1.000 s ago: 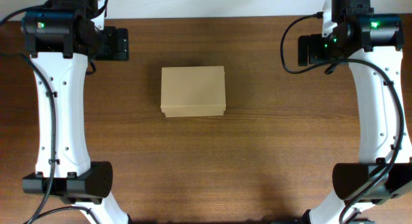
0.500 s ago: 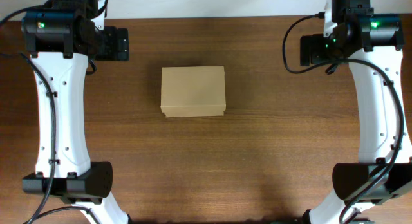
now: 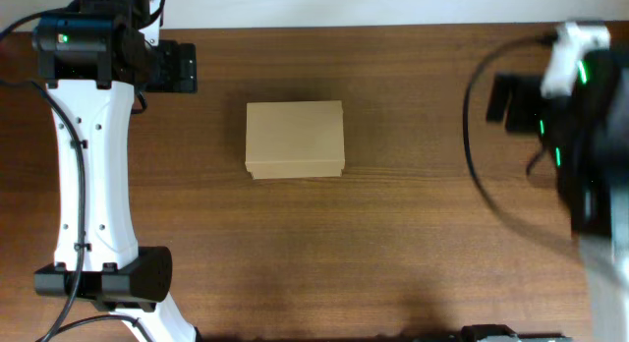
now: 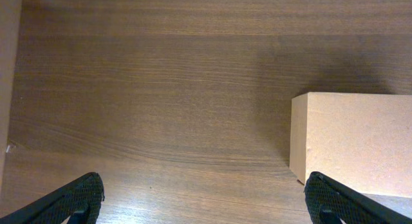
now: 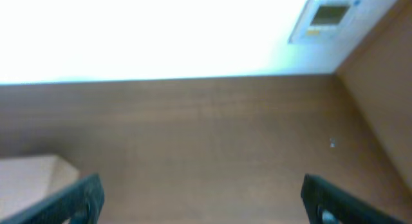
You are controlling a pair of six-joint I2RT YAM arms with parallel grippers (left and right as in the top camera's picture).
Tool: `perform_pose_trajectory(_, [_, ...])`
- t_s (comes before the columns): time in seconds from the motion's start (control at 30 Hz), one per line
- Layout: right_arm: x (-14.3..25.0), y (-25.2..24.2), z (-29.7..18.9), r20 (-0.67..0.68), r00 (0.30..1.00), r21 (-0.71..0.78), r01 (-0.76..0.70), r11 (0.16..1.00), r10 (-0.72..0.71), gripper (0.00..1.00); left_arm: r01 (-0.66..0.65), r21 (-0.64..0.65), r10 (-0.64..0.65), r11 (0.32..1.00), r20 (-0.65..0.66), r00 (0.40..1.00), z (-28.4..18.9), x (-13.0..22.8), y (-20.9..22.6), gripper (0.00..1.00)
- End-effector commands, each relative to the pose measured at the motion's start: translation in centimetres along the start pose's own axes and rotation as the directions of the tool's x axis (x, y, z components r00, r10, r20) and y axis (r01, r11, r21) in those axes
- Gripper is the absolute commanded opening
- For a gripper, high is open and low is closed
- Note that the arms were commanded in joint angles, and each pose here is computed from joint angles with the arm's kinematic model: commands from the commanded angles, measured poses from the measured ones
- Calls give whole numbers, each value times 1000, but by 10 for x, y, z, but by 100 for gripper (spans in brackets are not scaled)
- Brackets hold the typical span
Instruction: Pack container
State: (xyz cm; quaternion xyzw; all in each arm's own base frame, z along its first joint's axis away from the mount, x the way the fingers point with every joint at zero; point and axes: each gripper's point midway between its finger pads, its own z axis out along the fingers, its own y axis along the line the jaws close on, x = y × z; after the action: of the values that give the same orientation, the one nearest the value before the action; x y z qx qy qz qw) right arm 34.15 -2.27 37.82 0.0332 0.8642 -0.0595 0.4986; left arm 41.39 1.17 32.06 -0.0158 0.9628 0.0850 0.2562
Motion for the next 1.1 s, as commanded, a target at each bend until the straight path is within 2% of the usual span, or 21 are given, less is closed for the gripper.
perform_pose_trajectory(0.0, [44,15,-20,54,998,-104,-6,995,12,99,5,-7,-5,1000,10,1000,-3,-1,2,100])
perform_pose_trajectory(0.23, [135,12,-55,233,972,-113,-14,994,40,99,5,-7,-5,1000,10,1000,-3,-1,2,100])
perform_pose_trajectory(0.43, [191,12,-49,278,960,-114,-15,993,46,99,5,-7,-5,1000,10,1000,-3,-1,2,100])
perform_pose_trajectory(0.63, [231,15,-27,255,966,-113,-14,993,43,99,5,-7,-5,1000,10,1000,-3,-1,2,100])
perform_pose_trajectory(0.87, [287,21,12,112,993,-112,-10,994,23,99,5,-7,-5,1000,10,1000,-3,-1,2,100])
perform_pose_trajectory(0.97, [304,22,22,69,997,-111,-9,994,17,99,5,-7,-5,1000,10,1000,-3,-1,2,100])
perform_pose_trajectory(1.07, [304,21,21,69,997,-104,-9,995,16,99,5,-7,-5,1000,10,1000,-3,-1,2,100])
